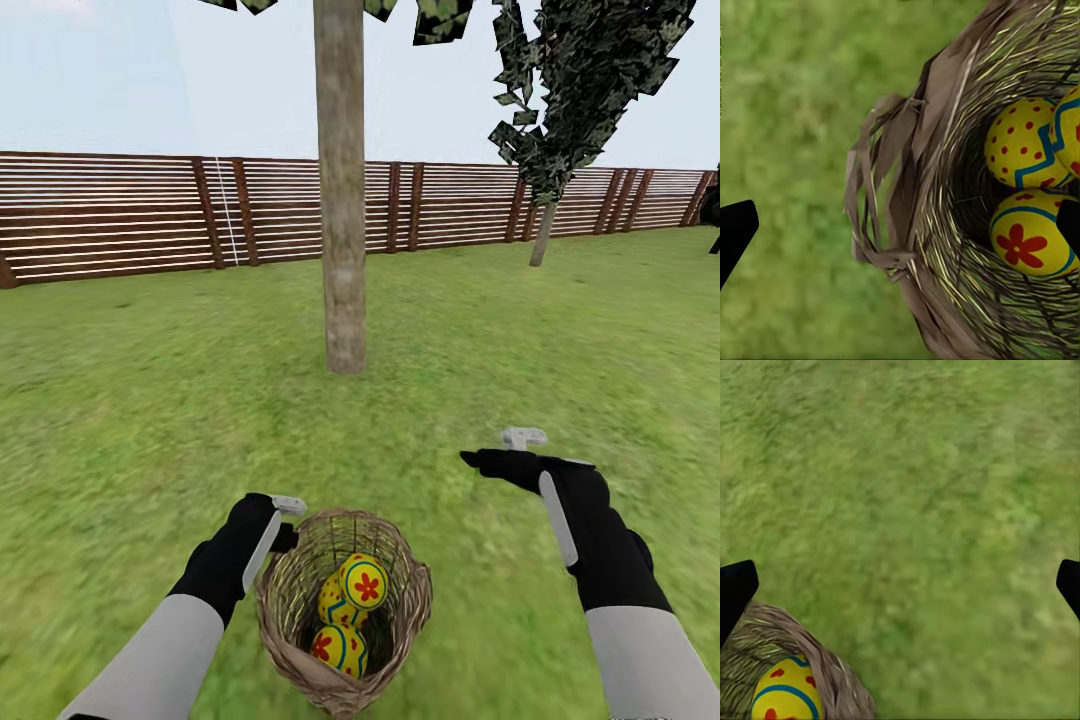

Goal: Take the three Easter eggs out of the wicker basket on the lawn in the garden, then place them on the lawn next to a single tree (choose any tree) so that all three eggs are next to the same tree and none are left in the basket.

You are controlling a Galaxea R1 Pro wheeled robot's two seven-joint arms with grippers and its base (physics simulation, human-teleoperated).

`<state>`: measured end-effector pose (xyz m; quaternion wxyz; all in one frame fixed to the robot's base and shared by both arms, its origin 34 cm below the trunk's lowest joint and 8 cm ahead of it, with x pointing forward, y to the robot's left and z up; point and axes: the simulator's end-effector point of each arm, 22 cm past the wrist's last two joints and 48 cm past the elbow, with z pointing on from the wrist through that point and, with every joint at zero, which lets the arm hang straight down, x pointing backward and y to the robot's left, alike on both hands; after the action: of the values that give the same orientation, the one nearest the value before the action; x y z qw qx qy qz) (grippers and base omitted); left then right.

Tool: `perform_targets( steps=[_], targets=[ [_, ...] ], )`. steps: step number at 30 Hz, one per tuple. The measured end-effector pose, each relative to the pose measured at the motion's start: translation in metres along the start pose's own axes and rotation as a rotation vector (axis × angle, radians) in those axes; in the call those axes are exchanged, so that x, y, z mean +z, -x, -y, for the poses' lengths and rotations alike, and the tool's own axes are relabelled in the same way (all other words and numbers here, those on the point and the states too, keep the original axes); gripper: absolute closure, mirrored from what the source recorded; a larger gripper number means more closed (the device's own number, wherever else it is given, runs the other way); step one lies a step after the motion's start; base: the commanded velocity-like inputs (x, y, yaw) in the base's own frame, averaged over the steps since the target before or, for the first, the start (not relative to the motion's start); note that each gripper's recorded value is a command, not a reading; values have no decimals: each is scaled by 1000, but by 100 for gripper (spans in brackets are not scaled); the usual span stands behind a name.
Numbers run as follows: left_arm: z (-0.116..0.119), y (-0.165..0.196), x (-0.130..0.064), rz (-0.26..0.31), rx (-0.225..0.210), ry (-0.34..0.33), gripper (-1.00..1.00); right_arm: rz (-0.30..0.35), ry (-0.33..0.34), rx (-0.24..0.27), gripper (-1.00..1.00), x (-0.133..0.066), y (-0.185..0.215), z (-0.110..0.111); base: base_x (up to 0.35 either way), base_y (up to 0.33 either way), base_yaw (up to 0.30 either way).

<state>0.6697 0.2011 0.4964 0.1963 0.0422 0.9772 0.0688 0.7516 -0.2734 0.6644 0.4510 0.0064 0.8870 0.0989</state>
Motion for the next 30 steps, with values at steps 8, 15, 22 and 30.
perform_targets(
  steps=[8, 15, 22, 30],
  targets=[
    [2, -5, 8, 3, 0, 1, -100, 6, 2, 16, -100, 3, -8, 6, 0, 0, 0],
    [1, -9, 21, 24, -12, 4, -100, 6, 2, 16, -100, 8, -23, 9, 0, 0, 0],
    [-4, -13, 36, 50, -55, 2, -100, 6, 2, 16, -100, 14, -37, 11, 0, 0, 0],
    [-1, -24, 50, 51, -59, 0, -100, -17, 6, 20, -100, 22, -59, 12, 0, 0, 0]
  ],
)
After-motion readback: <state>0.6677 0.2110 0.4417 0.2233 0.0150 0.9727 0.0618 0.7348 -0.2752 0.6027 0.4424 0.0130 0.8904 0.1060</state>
